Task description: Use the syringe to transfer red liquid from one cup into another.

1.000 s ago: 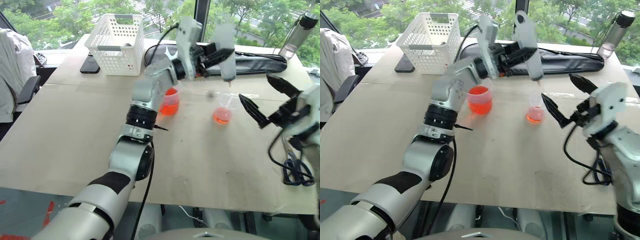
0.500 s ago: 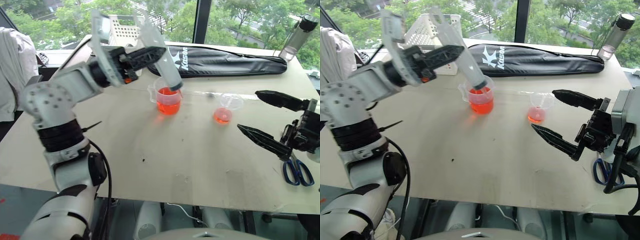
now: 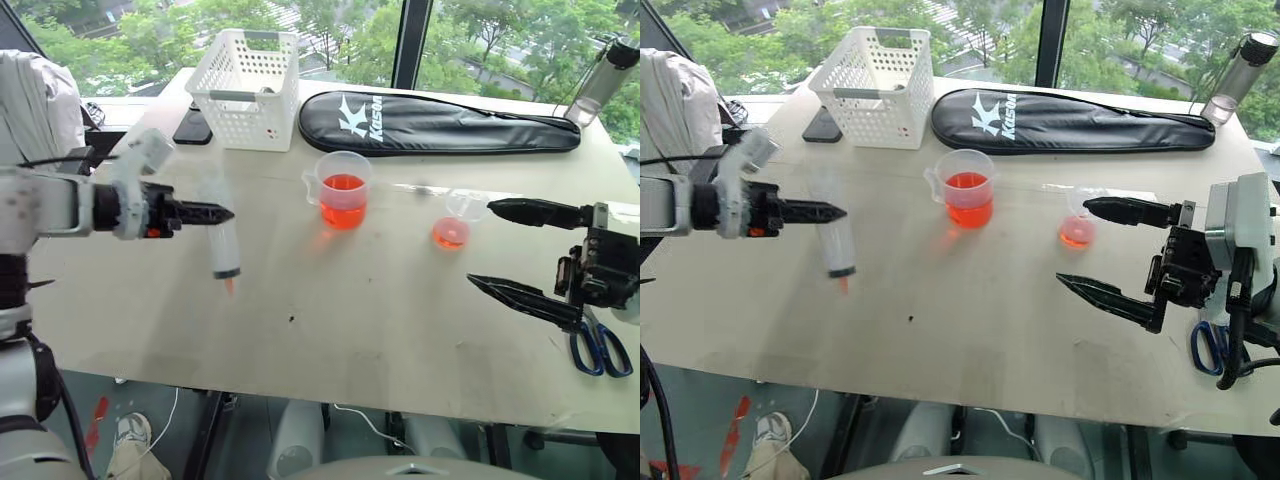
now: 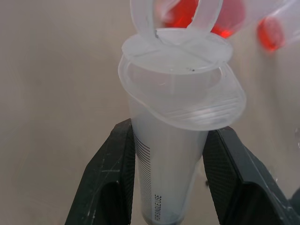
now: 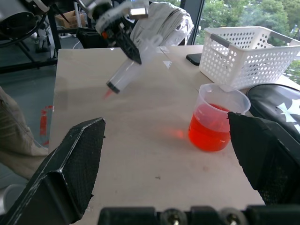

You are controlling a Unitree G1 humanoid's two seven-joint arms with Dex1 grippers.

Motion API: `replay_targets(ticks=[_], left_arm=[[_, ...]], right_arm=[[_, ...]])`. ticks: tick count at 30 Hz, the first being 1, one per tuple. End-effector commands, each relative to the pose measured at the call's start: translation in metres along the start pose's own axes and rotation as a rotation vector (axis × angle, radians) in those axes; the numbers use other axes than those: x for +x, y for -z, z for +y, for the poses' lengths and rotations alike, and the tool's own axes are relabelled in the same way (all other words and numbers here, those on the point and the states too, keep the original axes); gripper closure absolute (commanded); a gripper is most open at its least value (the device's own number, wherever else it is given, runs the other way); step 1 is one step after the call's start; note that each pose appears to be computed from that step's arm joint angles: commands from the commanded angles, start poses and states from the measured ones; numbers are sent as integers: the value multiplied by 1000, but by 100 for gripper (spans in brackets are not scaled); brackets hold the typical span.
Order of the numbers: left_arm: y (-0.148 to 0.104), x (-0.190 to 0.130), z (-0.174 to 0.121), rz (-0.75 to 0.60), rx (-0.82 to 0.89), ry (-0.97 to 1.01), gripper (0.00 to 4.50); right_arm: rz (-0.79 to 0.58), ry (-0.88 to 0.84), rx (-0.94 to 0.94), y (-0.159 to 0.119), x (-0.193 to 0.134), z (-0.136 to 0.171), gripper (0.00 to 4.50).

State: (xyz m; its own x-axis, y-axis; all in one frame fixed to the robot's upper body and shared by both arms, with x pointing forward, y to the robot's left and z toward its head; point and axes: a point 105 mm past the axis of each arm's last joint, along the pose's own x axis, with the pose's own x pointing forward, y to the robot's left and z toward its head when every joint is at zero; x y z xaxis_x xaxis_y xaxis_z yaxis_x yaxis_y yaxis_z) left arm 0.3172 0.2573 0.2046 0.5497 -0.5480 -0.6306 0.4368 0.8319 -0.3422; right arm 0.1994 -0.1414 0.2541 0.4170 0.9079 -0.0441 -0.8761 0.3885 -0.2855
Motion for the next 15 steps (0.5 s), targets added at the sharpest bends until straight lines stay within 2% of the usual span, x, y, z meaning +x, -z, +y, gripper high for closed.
replay_targets(ticks=[1, 11, 15], left_arm=[[-10, 14, 13, 28, 16, -21, 303], [-7, 55, 44, 175, 57, -90, 303], [-2, 60, 51, 211, 73, -125, 115]], right_arm=[[-2, -12, -52, -3, 2, 11, 0], [56, 7, -47, 6, -1, 26, 0], [78, 13, -31, 11, -4, 26, 0]])
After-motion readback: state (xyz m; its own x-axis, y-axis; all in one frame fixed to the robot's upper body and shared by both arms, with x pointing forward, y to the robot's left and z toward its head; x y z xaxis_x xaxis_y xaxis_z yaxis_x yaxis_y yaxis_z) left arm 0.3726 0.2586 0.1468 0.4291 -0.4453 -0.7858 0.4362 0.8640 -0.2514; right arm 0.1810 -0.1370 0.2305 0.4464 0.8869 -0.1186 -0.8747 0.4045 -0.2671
